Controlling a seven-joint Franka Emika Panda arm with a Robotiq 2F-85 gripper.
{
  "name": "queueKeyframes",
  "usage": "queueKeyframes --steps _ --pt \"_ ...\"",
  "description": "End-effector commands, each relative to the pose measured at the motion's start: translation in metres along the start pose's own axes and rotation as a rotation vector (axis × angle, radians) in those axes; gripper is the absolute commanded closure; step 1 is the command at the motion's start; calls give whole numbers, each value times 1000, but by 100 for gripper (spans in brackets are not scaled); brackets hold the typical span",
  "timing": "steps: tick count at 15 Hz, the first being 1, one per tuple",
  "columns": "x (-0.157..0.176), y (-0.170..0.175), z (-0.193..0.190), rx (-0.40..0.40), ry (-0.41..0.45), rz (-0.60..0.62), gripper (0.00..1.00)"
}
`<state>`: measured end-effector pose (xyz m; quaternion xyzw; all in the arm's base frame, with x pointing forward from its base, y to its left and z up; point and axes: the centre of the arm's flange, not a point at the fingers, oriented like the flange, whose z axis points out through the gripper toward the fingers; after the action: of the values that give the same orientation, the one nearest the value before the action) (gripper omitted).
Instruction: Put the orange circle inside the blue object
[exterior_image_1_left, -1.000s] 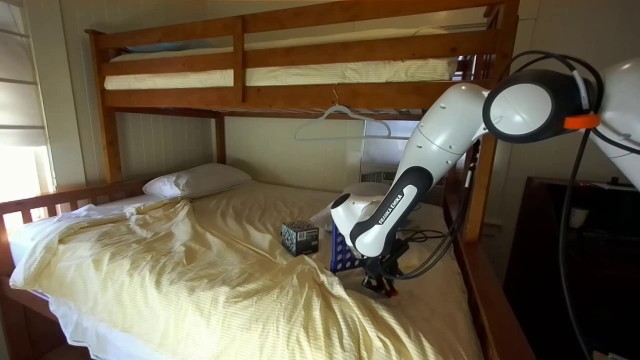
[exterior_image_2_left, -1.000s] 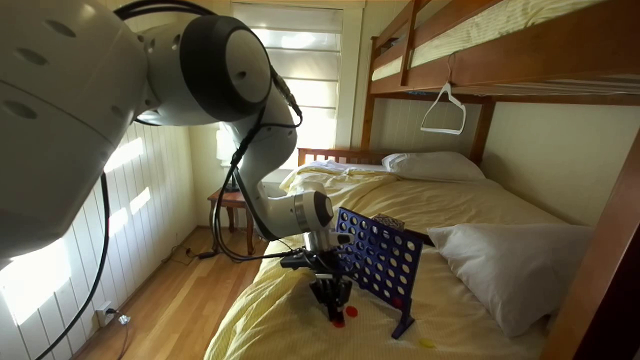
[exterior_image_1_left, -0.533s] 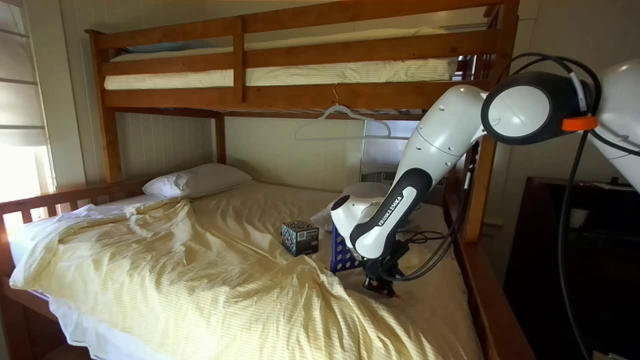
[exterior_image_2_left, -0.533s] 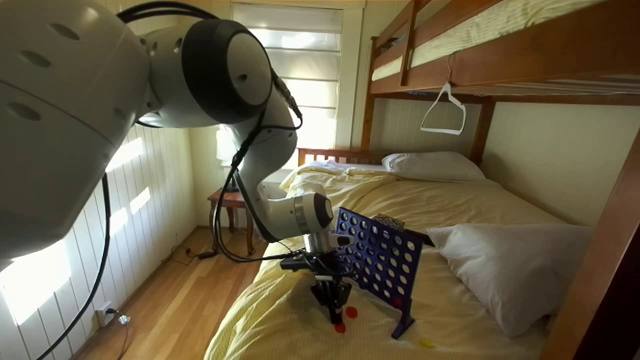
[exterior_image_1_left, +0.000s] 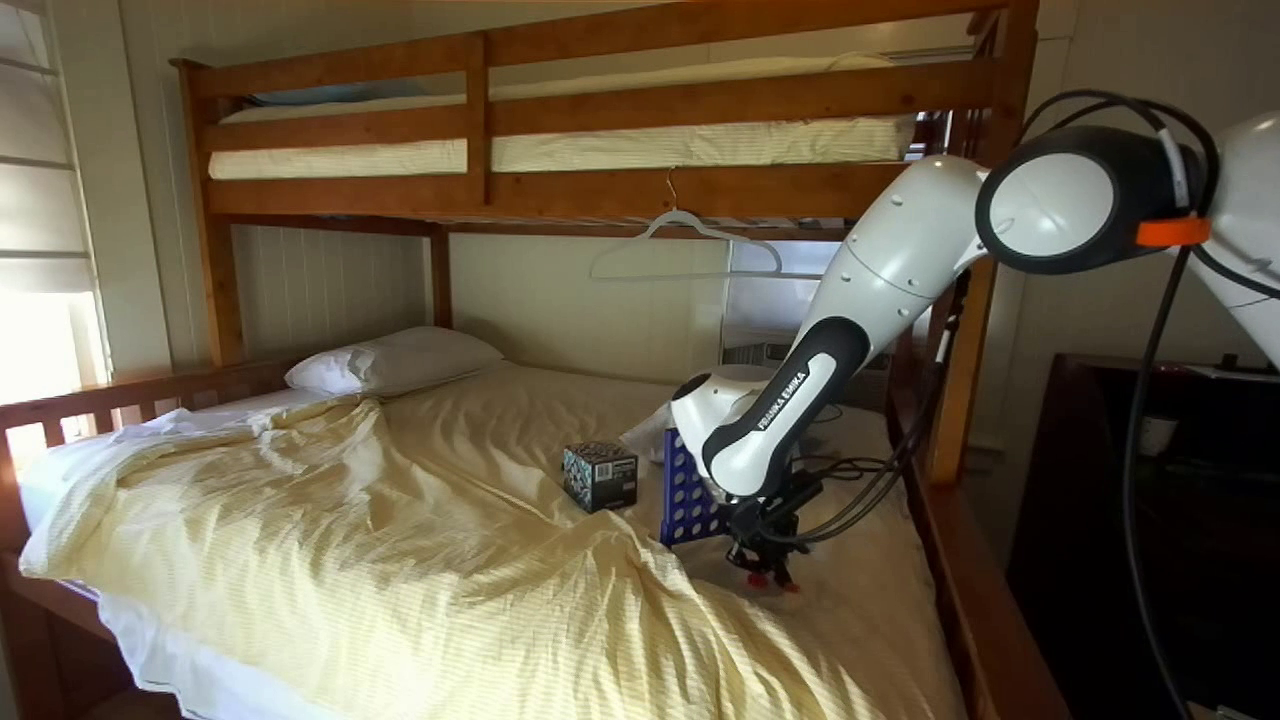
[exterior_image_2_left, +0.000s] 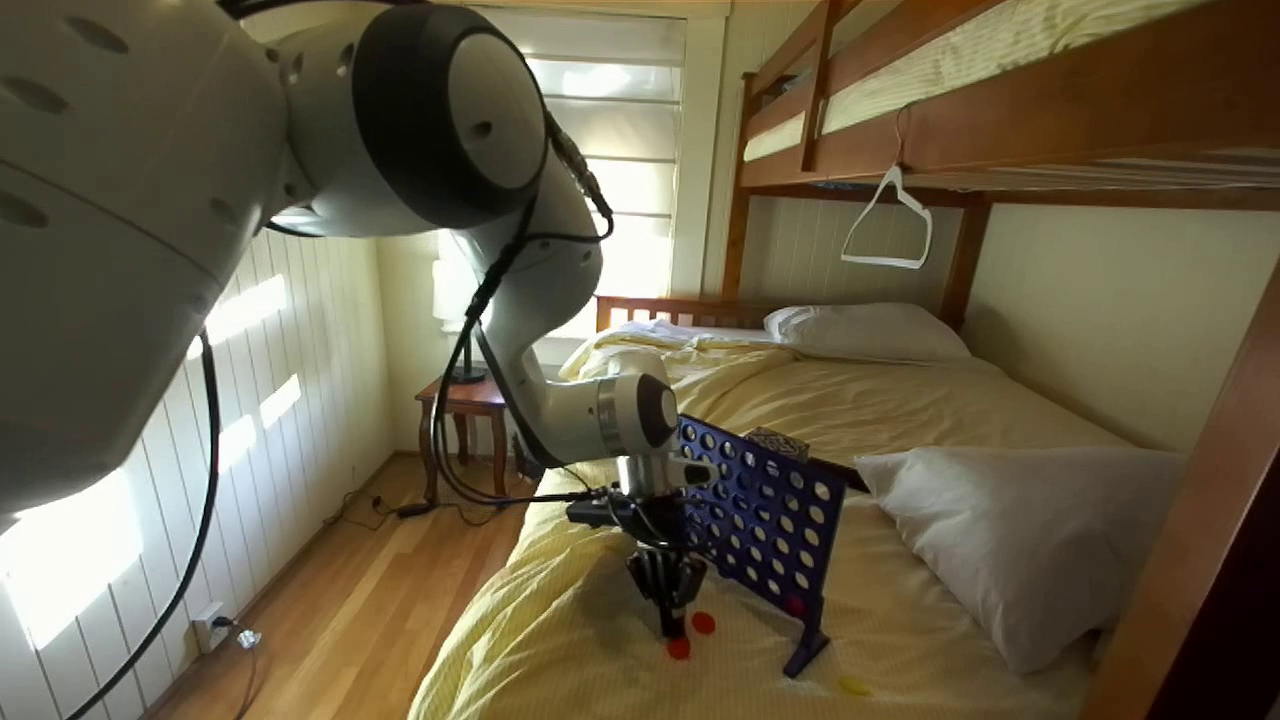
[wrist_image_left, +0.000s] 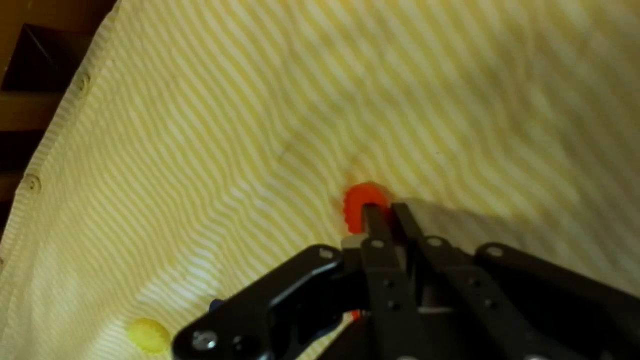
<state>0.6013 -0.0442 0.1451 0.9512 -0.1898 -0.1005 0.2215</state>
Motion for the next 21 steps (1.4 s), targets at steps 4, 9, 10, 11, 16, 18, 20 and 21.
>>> queueKeyframes --steps 4,9,10,11,16,18,20,21 --pt "-33 51 -30 198 -72 131 98" --pt "-61 96 -57 347 -96 320 98" --pt "-66 103 -61 375 -89 359 98" --pt "-72 111 -66 405 -87 394 98" --pt "-95 145 -88 517 -13 574 98" --pt "-102 162 -98 554 24 642 98" --pt "-107 177 -106 588 49 704 98" --pt "-108 187 -109 605 60 730 98"
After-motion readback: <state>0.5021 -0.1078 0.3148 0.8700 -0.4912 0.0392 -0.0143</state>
